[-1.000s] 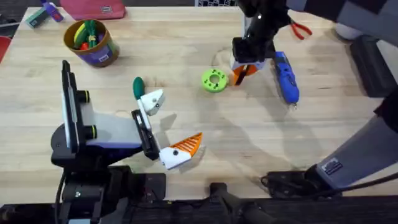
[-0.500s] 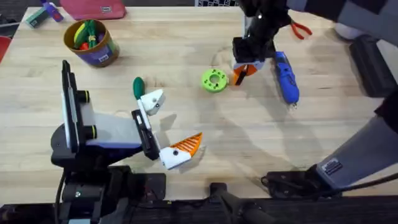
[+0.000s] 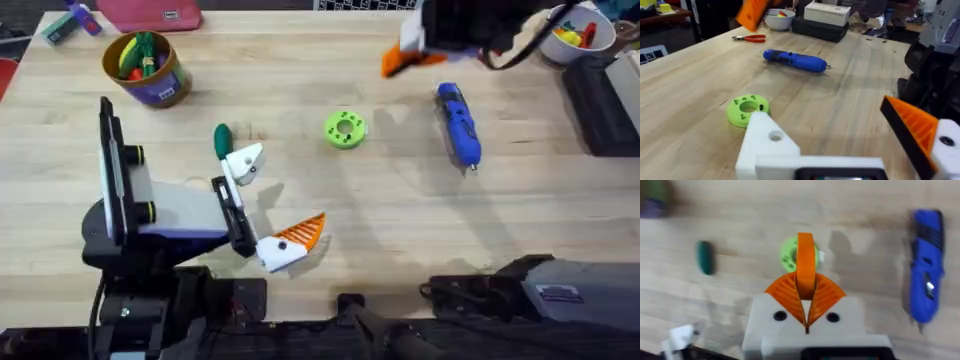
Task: Pick up the gripper from the table and insert it into the empty holder that is missing its gripper. Then pick up a screw, insert it into the mounting hole, and use the screwdriver to tighten it. Finally, clean up the table by picking up the vegetable and placing it into the bucket.
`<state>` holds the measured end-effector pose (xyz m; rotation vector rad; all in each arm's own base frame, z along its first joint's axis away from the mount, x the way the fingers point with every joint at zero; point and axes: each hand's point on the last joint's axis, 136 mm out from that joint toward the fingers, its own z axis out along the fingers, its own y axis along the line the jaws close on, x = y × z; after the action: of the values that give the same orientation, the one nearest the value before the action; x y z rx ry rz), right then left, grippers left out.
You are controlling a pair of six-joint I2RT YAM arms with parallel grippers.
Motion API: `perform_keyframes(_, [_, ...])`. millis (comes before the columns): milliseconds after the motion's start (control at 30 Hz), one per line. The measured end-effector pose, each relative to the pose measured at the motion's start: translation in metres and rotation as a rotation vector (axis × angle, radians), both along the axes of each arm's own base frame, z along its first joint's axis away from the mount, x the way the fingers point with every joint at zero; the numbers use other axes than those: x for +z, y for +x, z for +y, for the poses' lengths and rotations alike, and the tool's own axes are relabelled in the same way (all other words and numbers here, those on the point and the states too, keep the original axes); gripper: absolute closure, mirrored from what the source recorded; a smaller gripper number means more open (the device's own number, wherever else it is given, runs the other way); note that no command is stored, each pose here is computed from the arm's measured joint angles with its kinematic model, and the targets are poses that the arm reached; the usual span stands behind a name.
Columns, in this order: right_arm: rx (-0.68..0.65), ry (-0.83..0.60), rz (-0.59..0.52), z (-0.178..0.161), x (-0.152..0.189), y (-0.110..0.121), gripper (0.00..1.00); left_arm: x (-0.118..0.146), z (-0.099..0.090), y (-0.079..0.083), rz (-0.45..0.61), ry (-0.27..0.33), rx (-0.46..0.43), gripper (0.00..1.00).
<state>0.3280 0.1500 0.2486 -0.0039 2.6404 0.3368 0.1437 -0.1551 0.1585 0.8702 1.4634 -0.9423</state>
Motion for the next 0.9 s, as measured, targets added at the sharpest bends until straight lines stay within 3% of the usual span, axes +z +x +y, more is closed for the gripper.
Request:
perform_keyframes(167, [0.065,0.198,-0.163,0.018,0.035,0.002,0.990,0.000,0.000,0.000,0.000,0.000,0.000,0.015])
perform_keyframes(333, [0.137,0.376,-0.234,0.032,0.031,-0.012,0.991,0.000,0.000,0.000,0.000,0.000,0.000,0.016])
perform_keyframes(367, [0.190,0.506,-0.276,0.042,0.026,-0.020,0.992,0.000,0.000,0.000,0.000,0.000,0.000,0.015])
perform_keyframes(533, [0.313,0.746,-0.334,0.060,0.025,-0.036,0.992,0.000,0.000,0.000,0.000,0.000,-0.001,0.015])
perform_keyframes(700, [0.384,0.946,-0.255,0.066,0.003,-0.059,0.992,0.000,0.000,0.000,0.000,0.000,-0.001,0.016])
perform_keyframes(900, [0.390,1.061,-0.104,0.067,-0.030,-0.087,0.992,0.000,0.000,0.000,0.000,0.000,-0.003,0.015])
